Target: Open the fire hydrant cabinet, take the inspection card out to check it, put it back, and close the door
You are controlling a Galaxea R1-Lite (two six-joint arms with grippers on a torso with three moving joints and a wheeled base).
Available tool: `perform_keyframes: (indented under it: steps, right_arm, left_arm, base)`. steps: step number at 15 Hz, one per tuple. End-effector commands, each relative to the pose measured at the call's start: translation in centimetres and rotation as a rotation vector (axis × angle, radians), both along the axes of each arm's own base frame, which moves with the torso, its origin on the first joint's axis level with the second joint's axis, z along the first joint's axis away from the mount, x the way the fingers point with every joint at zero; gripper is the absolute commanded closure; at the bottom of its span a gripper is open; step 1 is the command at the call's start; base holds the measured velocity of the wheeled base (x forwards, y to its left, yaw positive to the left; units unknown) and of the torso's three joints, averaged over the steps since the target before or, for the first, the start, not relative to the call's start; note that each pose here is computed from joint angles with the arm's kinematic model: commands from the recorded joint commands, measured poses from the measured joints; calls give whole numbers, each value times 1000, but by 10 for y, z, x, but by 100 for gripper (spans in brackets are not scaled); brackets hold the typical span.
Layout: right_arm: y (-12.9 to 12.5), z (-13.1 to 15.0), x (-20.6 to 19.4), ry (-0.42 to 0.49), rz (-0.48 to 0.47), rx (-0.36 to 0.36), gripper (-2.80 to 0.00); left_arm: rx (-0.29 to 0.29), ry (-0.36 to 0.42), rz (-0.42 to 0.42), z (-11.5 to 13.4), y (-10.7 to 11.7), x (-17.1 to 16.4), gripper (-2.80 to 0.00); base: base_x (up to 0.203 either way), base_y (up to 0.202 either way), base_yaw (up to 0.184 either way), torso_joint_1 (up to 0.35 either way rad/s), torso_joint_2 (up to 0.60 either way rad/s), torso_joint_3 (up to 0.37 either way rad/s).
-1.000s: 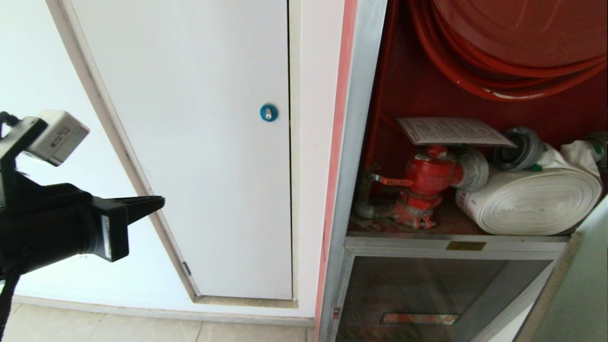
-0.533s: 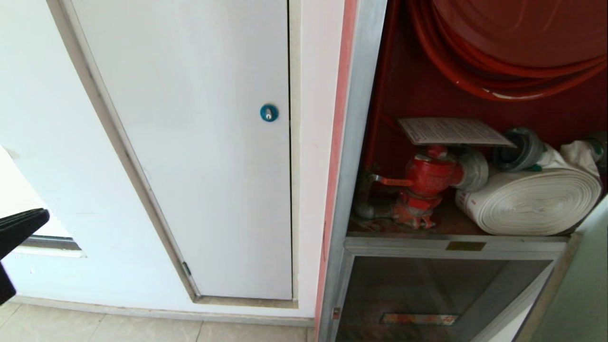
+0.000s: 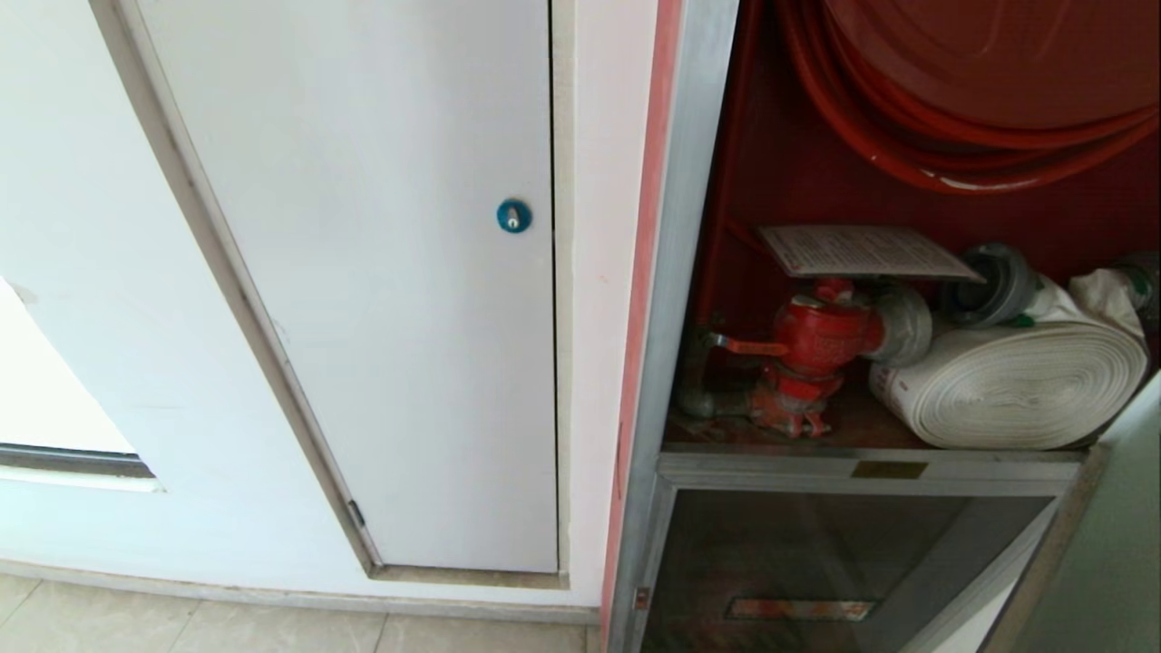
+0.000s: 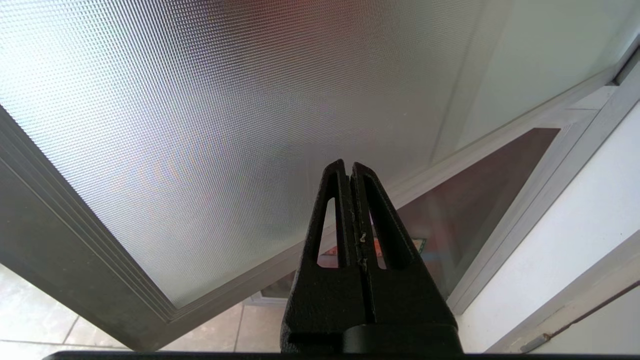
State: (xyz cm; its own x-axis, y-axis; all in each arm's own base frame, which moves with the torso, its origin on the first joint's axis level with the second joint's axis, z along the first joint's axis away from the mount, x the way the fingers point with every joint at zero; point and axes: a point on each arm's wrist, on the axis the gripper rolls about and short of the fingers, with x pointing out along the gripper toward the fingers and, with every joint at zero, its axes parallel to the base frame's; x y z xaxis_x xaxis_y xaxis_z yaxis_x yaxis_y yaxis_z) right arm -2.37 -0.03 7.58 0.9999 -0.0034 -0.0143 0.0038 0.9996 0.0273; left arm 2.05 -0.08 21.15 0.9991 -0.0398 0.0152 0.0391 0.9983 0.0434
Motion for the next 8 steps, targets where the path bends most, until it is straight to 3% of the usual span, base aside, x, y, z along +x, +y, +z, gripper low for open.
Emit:
perform_keyframes:
  steps: [1, 8]
  right_arm:
    - [0, 0, 0, 0, 0, 0, 0]
    - [0, 0, 0, 0, 0, 0, 0]
  left_arm:
    - [-1, -32, 7, -14, 0, -14, 0]
    - [8, -90, -97, -61, -2, -40, 0]
  base:
    - [0, 0, 0, 0, 0, 0]
    - [0, 0, 0, 0, 0, 0]
